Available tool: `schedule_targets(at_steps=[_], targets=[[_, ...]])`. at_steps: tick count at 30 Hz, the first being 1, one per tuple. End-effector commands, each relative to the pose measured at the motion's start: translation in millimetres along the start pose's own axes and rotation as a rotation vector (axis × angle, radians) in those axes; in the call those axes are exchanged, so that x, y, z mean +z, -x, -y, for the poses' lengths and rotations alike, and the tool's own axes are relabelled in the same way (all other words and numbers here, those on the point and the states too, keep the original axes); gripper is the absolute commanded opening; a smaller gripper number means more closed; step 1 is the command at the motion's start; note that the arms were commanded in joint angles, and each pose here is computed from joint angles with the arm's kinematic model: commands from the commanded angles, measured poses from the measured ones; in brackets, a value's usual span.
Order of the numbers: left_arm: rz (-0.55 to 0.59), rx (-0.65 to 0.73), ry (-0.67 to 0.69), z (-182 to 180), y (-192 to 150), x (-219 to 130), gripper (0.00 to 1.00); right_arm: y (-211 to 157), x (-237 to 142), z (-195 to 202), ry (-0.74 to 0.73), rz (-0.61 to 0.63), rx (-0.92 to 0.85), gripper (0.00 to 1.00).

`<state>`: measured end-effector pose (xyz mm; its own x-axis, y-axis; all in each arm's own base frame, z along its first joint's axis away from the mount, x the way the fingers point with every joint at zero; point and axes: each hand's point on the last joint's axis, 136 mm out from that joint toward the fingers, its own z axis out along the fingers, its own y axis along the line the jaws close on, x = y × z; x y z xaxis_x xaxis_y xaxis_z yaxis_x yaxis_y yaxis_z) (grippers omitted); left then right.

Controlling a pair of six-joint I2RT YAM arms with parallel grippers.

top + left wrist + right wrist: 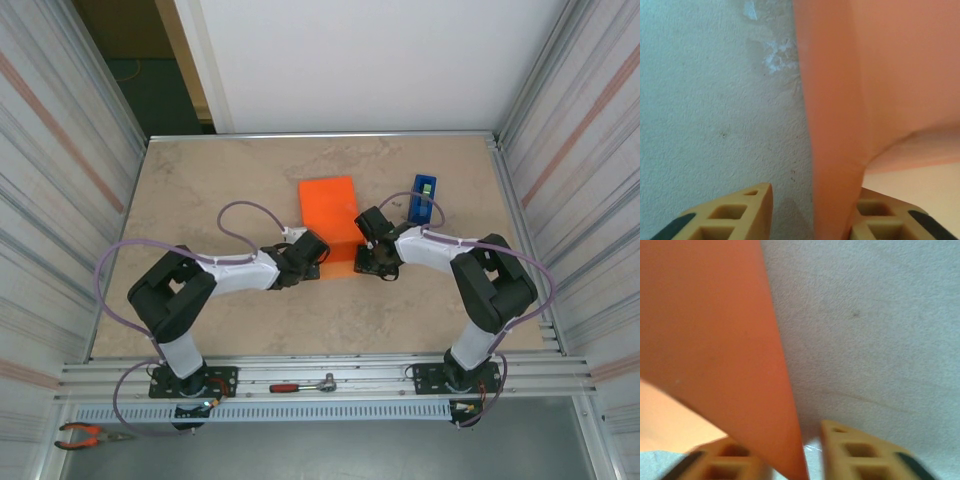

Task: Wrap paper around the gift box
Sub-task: Fold the third fold of the wrapping paper on the gift box.

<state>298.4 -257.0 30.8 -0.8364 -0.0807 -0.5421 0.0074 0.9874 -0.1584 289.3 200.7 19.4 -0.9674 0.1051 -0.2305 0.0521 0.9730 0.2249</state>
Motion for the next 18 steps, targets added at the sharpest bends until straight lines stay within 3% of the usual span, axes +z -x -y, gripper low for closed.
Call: schedule_targets(at_steps=[1, 5, 9, 11, 16, 18], targets=[[0.015, -0.021, -0.020, 3, 2, -7, 0.30, -1, -7, 1, -0.007, 0.013, -0.003, 0.41], [0.015, -0.021, -0.022, 5, 1, -5, 0.19, 0, -7, 0, -0.006, 0.015, -0.003, 0.17], [0.013, -0.021, -0.026, 7, 1, -5, 0.20, 2, -7, 0, -0.006, 0.017, -0.003, 0.09], [0.018, -0.020, -0.029, 8, 2, -5, 0.22, 4, -7, 1, -0.011, 0.019, -0.003, 0.13], [0.023, -0.021, -0.036, 9, 4, -7, 0.36, 9, -8, 6, -0.018, 0.019, 0.010, 0.43], [0.024, -0.023, -0.044, 10, 4, -9, 0.39, 11, -9, 6, -0.016, 0.019, 0.013, 0.46]])
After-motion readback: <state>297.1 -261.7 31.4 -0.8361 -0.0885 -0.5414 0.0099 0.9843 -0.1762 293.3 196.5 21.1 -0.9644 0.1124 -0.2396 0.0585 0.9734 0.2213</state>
